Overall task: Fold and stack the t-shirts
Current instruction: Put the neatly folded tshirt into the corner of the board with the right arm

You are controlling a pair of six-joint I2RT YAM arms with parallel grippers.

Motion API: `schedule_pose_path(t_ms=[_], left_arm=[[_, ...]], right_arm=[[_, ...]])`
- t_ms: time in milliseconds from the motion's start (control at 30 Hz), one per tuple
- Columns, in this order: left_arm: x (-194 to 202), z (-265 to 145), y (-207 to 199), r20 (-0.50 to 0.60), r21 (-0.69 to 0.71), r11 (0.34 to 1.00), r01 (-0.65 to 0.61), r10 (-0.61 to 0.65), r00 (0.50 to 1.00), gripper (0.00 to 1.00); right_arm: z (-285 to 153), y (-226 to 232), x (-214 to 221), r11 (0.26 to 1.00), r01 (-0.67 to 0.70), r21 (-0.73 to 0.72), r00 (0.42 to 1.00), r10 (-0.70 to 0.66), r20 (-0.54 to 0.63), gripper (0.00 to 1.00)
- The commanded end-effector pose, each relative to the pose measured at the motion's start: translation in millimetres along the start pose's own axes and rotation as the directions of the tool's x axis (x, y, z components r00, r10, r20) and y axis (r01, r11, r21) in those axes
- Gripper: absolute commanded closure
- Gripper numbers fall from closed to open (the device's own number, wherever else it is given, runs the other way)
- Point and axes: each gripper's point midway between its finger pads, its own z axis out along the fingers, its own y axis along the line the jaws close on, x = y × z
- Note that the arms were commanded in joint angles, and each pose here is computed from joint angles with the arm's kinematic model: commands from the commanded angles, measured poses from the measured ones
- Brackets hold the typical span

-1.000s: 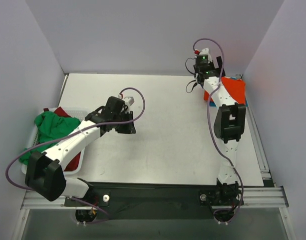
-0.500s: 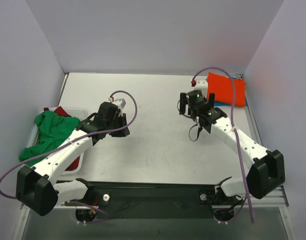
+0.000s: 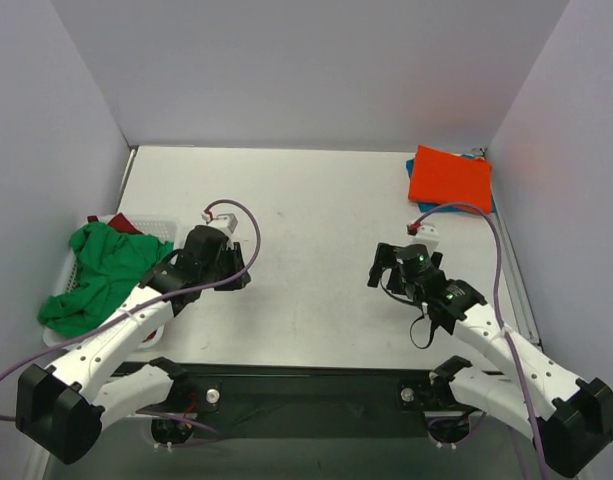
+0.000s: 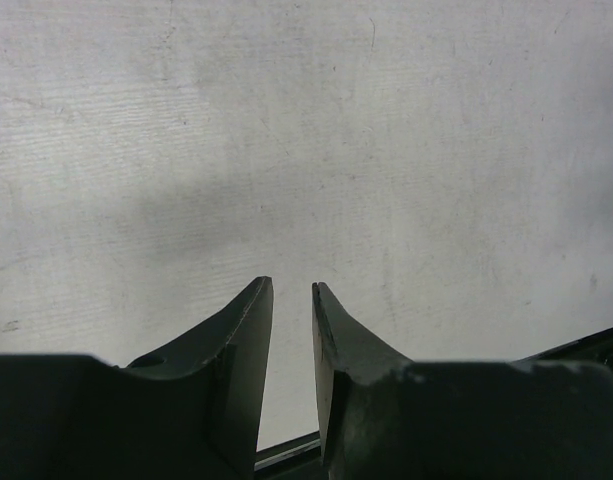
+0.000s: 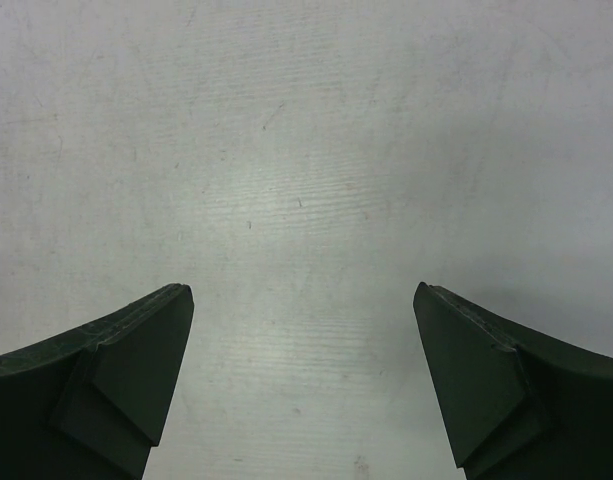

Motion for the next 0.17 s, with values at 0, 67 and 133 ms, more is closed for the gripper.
schedule_pose_path(t_ms=[0,67,133], left_arm=[[-14.0,-1.7,-7.0,0.067,0.03,0.999,0.013,-0.015,0.998,0.66],[-14.6,-2.3,-7.0,0.07,0.03,0.999,0.013,-0.015,0.997,0.66],[-16.3,-4.3,-8.0,0.078,0.035,0.999,0.014,-0.017,0.997,0.66]], right_arm=[[-5.4,2.6,0.1,0.999,-0.043,-0.024,0.999,0.043,0.013,0.0],[-7.4,3.9,-2.1,0.998,-0.05,-0.033,0.999,0.05,0.021,0.0],[-9.4,5.7,-6.4,0.998,-0.052,-0.037,0.998,0.053,0.027,0.0]])
